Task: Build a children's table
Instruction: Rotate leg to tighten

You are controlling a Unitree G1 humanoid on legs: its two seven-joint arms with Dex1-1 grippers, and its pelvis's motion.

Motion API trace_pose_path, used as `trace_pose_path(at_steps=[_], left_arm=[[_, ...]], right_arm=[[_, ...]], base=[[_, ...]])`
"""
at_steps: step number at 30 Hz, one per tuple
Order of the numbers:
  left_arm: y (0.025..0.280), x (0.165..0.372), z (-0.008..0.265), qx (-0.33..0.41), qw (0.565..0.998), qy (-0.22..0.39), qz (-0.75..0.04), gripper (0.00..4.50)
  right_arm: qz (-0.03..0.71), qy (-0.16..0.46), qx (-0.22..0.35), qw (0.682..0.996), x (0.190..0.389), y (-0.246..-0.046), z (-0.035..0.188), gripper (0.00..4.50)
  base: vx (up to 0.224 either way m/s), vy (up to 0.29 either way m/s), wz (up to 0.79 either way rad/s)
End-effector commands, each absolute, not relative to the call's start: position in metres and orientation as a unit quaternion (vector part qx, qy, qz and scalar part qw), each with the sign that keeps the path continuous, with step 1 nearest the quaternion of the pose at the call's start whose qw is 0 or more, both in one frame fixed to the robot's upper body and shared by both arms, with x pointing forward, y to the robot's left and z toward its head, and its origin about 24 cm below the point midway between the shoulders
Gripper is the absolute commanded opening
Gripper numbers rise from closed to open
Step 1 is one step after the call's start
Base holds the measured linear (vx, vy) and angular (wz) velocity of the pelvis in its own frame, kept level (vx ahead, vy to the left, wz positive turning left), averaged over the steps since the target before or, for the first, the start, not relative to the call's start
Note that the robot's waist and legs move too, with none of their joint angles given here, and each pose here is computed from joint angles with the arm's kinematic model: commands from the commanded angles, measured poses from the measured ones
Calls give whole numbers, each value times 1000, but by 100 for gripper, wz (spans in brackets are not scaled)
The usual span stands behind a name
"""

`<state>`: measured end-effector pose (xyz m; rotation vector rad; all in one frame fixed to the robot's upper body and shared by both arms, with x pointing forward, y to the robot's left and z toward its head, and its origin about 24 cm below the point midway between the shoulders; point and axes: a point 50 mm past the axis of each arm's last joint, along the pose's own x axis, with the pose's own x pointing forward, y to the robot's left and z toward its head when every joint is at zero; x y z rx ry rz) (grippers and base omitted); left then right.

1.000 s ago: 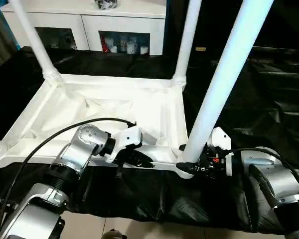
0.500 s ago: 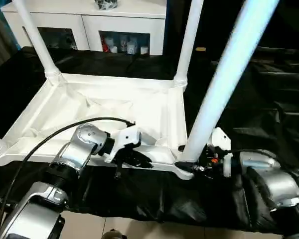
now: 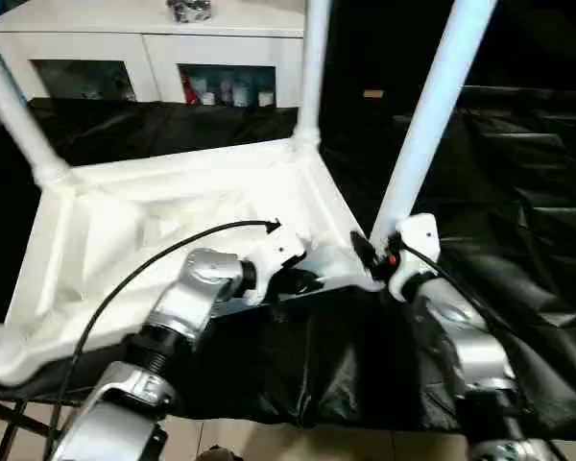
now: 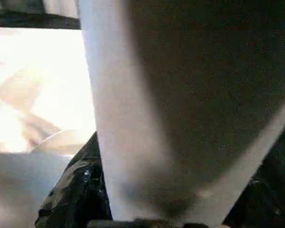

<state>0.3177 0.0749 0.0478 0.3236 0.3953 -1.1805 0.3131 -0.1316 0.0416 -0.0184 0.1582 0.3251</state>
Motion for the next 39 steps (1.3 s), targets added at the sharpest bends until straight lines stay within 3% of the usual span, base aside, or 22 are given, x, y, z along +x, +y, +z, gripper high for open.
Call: trace_pose_path(at_steps=[1, 4, 12, 17, 20, 21, 23, 27, 32, 39], left_arm=[[50, 308, 45, 143, 785, 174, -577, 0], [53, 306, 45, 145, 782, 174, -580, 0], [74, 304, 50, 142, 765, 171, -604, 0], [83, 304, 52, 146, 753, 174, -617, 0], [95, 305, 56, 154, 729, 179, -643, 0], [96, 306, 57, 155, 727, 179, -645, 0], [101, 306, 60, 162, 705, 185, -666, 0], [106, 307, 61, 169, 687, 194, -680, 0], [110, 310, 63, 177, 674, 200, -688, 0], [112, 311, 63, 178, 667, 202, -695, 0]], right_arm=[[215, 141, 8, 966, 302, -99, 15, 269], [226, 128, 37, 965, 304, -97, 21, 271], [326, 125, -10, 937, 293, -110, 24, 352], [384, 130, -19, 914, 285, -119, 26, 352], [499, 139, -25, 855, 268, -130, 32, 352], [503, 140, -25, 852, 267, -131, 32, 340], [560, 146, -32, 815, 260, -135, 36, 340], [596, 151, -43, 788, 257, -137, 38, 308], [627, 157, -57, 761, 257, -137, 41, 266], [646, 159, -51, 745, 254, -135, 44, 241]], base=[[0, 0, 0], [0, 0, 0], [0, 0, 0], [0, 0, 0], [0, 0, 0], [0, 0, 0], [0, 0, 0], [0, 0, 0], [0, 0, 0], [0, 0, 0]])
